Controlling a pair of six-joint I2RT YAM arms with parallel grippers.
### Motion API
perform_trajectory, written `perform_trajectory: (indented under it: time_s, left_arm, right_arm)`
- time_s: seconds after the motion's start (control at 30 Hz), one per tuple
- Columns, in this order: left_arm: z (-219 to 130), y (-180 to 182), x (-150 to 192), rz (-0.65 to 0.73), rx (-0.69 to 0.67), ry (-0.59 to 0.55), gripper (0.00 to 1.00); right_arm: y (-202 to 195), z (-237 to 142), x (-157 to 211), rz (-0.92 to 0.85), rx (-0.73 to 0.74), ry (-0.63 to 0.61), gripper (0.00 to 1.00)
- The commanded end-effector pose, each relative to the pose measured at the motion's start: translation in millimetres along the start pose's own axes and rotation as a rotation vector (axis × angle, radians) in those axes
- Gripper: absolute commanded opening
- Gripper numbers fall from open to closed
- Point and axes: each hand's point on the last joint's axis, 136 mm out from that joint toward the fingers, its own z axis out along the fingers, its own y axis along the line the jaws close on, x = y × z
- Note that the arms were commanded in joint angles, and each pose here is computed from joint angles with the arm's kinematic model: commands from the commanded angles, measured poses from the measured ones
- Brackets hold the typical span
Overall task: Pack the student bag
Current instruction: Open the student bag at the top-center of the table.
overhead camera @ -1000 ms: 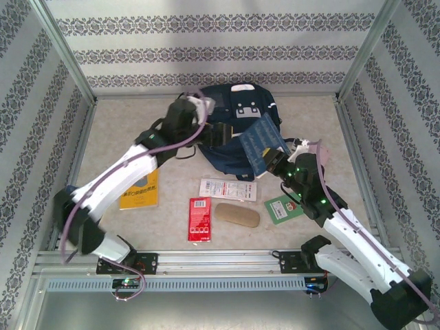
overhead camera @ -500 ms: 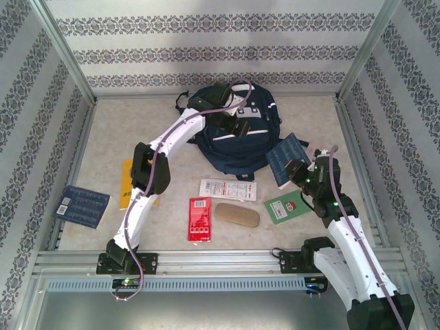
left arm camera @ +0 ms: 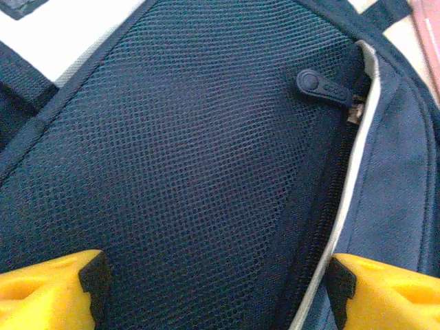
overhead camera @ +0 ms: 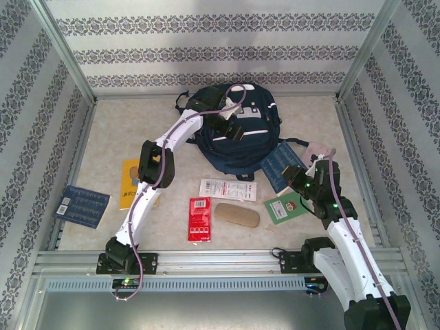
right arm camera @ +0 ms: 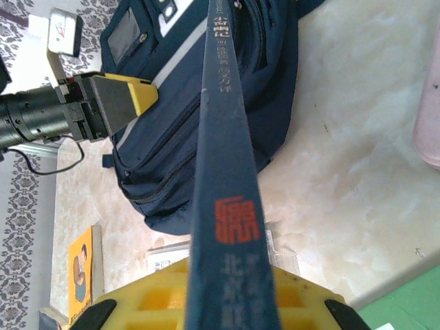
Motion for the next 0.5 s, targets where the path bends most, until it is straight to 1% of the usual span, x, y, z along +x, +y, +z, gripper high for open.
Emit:
perform_trajectory:
  time_s: [0.0, 0.1, 0.17, 0.27, 0.47]
  left_arm:
    - [-3, -19, -13, 0.037, 0.112, -0.046, 0.82]
    - [-4, -37, -11, 0.007, 0.223, -0.046, 0.74]
    - [-4, -44, -8, -0.007, 0.268, -0.034, 0.66]
    - [-1, -49, 0, -0.021, 0.299, -0.012, 0.55]
    - [8, -49, 14, -0.047, 0.321, 0.021, 0.39]
  right_arm:
    - [2, 0, -1, 0.004, -0.02, 0.003, 0.0]
    - [0, 0, -2, 0.005, -0.012, -0.001, 0.0]
    - [-2, 0, -3, 0.01, -0.003, -0.01, 0.0]
    - [-4, 2, -3, 0.021, 0.003, -0.011, 0.0]
    - [-11, 5, 1, 0.051, 0.01, -0.001, 0.0]
